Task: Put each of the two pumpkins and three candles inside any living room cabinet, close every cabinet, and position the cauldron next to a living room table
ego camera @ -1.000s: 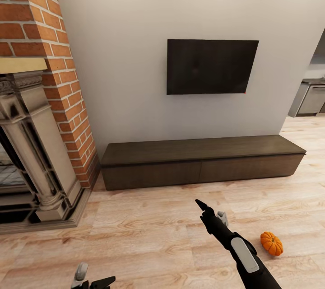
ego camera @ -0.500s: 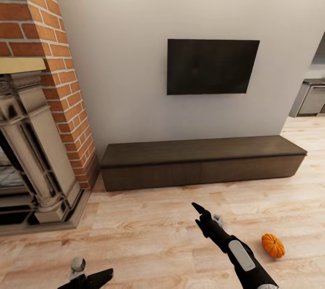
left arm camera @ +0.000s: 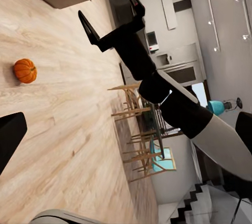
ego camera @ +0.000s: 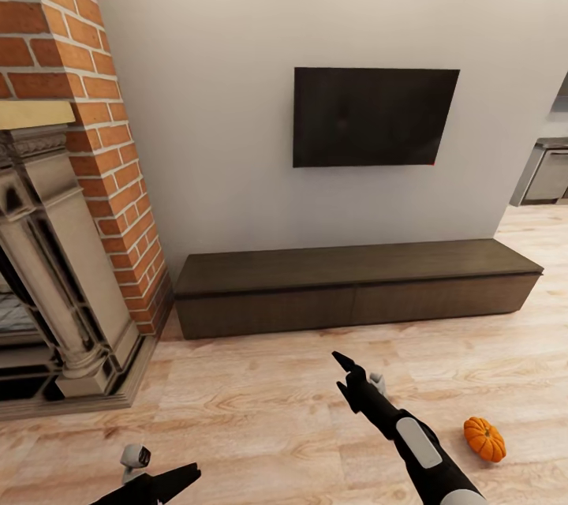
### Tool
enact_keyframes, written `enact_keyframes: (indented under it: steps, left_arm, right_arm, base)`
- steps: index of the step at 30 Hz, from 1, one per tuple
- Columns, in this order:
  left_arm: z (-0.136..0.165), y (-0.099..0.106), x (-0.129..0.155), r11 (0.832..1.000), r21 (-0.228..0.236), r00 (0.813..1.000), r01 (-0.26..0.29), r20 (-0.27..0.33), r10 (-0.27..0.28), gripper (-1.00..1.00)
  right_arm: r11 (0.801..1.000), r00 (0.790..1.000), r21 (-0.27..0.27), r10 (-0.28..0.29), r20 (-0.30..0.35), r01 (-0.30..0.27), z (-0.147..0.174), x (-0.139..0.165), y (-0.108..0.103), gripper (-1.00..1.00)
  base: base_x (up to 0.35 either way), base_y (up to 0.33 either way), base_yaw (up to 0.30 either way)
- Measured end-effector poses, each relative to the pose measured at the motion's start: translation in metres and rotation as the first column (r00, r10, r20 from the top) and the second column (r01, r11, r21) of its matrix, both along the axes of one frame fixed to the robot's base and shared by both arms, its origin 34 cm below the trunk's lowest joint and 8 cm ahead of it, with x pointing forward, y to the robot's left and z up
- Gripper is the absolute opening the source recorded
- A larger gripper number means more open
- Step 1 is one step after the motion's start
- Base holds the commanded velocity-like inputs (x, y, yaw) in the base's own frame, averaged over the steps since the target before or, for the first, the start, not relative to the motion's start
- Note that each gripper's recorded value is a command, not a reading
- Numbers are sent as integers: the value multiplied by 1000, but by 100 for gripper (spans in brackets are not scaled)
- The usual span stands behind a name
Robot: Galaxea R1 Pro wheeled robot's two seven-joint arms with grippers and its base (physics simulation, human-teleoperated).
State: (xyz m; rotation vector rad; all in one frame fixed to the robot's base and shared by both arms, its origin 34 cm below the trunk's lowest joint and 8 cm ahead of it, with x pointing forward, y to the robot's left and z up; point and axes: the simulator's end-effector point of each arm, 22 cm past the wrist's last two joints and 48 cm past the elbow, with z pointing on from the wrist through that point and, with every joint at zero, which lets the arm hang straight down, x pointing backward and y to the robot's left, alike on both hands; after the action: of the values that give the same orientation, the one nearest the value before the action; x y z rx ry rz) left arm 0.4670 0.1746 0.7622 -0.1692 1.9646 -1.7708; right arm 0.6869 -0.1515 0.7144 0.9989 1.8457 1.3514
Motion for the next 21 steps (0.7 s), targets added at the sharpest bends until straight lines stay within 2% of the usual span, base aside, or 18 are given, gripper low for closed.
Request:
enact_keyframes:
  steps: [7, 16, 21]
  left_arm:
    - [-1, -1, -2, 1000, -2, 1000, 0, -3, 0, 100]
    - [-25, 1, -7, 1000, -1, 1000, -4, -30, 4, 100]
    - [-34, 0, -8, 1000, -3, 1000, -3, -31, 3, 100]
  right_arm:
    - [1000, 1000, 2, -9, 11, 9, 2, 1, -4, 100]
    - [1000, 1000, -5, -11, 24, 11, -11, 2, -4, 100]
    - [999, 999, -25, -40, 36, 41, -20, 5, -11, 100]
  base:
    - [0, 0, 0]
    - [0, 0, 0]
    - [0, 0, 0]
